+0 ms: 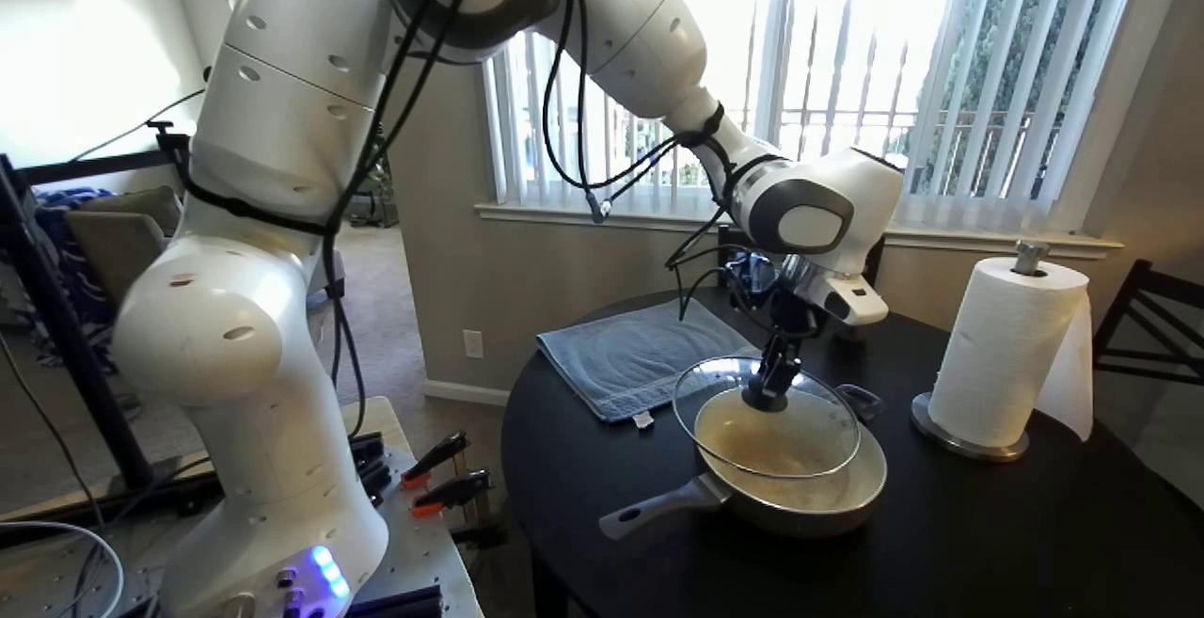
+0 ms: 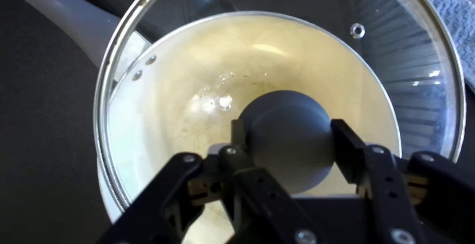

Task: Put the lid on the pot

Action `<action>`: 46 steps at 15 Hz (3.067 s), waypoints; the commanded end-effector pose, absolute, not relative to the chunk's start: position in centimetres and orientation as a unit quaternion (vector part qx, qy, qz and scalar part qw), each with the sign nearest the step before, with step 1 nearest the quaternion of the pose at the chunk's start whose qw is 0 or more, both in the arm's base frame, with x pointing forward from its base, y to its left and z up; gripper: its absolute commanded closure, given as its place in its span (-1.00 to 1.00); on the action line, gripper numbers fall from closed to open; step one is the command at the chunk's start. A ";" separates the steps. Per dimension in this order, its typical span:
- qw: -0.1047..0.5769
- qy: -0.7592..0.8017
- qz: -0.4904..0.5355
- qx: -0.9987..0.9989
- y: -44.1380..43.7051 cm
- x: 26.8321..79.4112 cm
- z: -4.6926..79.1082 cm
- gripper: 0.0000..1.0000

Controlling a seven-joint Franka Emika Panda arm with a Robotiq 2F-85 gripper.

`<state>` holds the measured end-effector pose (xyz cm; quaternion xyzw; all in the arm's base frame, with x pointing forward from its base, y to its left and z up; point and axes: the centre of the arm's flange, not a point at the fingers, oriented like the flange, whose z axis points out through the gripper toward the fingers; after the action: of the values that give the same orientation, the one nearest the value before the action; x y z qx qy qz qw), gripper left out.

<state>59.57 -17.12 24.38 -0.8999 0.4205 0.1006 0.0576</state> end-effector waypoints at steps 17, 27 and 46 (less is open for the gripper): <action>0.043 0.459 0.113 -0.880 -21.4 61.0 23.2 0.33; 0.045 0.454 0.109 -0.883 -20.2 61.7 23.1 0.33; 0.028 0.428 0.116 -0.896 -19.8 62.6 26.0 -1.00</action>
<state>62.41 -20.09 23.51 -0.8929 0.4346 0.1107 0.0400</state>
